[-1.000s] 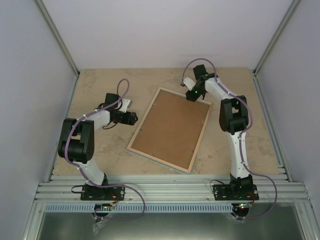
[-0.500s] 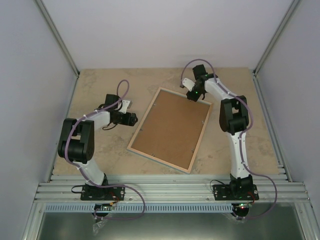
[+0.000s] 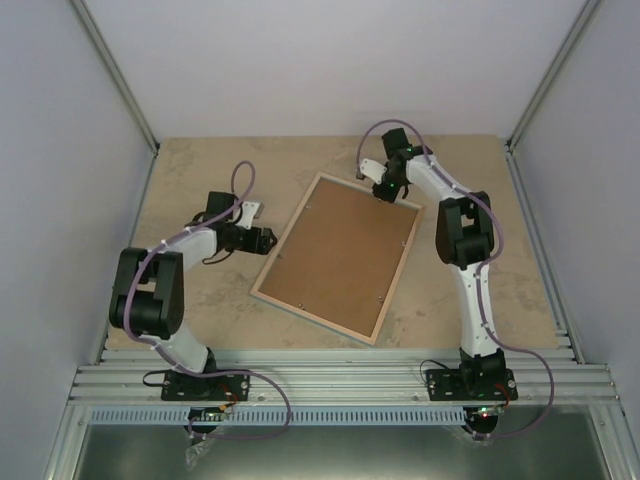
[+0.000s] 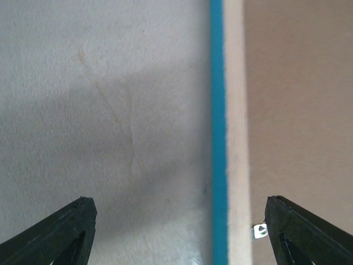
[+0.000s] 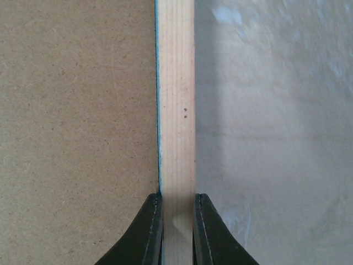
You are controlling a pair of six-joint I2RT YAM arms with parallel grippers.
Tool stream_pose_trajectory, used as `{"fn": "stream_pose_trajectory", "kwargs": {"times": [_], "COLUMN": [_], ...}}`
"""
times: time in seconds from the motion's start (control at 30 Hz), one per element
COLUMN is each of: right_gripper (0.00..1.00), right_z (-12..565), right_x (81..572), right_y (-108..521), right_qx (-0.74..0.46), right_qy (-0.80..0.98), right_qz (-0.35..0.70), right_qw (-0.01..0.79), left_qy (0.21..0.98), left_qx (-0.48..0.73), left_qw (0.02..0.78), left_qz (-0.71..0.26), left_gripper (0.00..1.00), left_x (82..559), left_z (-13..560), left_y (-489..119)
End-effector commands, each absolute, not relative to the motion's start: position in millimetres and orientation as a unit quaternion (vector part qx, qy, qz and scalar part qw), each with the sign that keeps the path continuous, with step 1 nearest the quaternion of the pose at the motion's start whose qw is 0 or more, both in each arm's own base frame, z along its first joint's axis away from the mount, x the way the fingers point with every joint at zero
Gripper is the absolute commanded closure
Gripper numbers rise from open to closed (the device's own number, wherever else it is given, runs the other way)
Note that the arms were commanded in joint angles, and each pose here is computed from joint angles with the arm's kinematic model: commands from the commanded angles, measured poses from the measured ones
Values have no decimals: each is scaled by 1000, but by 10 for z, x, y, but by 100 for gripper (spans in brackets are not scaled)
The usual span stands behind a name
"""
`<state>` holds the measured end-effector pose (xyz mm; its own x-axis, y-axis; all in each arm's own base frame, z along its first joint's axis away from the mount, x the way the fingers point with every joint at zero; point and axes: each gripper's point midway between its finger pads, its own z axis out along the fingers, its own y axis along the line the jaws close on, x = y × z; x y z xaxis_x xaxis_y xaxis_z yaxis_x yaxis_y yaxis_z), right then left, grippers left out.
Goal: Put the photo into the frame
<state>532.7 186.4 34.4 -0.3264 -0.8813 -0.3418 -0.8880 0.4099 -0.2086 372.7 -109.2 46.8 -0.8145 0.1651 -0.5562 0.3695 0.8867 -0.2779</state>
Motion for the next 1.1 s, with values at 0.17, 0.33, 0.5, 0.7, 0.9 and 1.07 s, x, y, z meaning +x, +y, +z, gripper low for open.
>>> {"fn": "stream_pose_trajectory", "kwargs": {"times": [0.17, 0.33, 0.5, 0.7, 0.9, 1.07], "right_gripper": [99, 69, 33, 26, 44, 58], "right_z": [106, 604, 1222, 1100, 958, 720], "right_x": [4861, 5116, 5232, 4407, 3677, 3551], "right_y": [2875, 3160, 3029, 2370, 1996, 1956], "right_qx": [-703, -696, -632, -626, -676, -654], "right_qy": [678, 657, 706, 740, 711, 741], "right_qz": [62, 30, 41, 117, 103, 93], "right_qw": [206, 288, 317, 217, 165, 122], "left_qy": [916, 923, 926, 925, 925, 925], "left_qx": [147, 123, 101, 104, 107, 107], "left_qw": [314, 308, 306, 310, 304, 300], "left_qz": [-202, -197, -195, -196, -203, -205], "left_gripper": [13, 13, 12, 12, 13, 13], "left_x": [3665, 3604, 3607, 3645, 3634, 3635], "left_z": [760, 651, 614, 633, 592, 564], "left_y": [-1129, -1081, -1053, -1062, -1088, -1095]}}
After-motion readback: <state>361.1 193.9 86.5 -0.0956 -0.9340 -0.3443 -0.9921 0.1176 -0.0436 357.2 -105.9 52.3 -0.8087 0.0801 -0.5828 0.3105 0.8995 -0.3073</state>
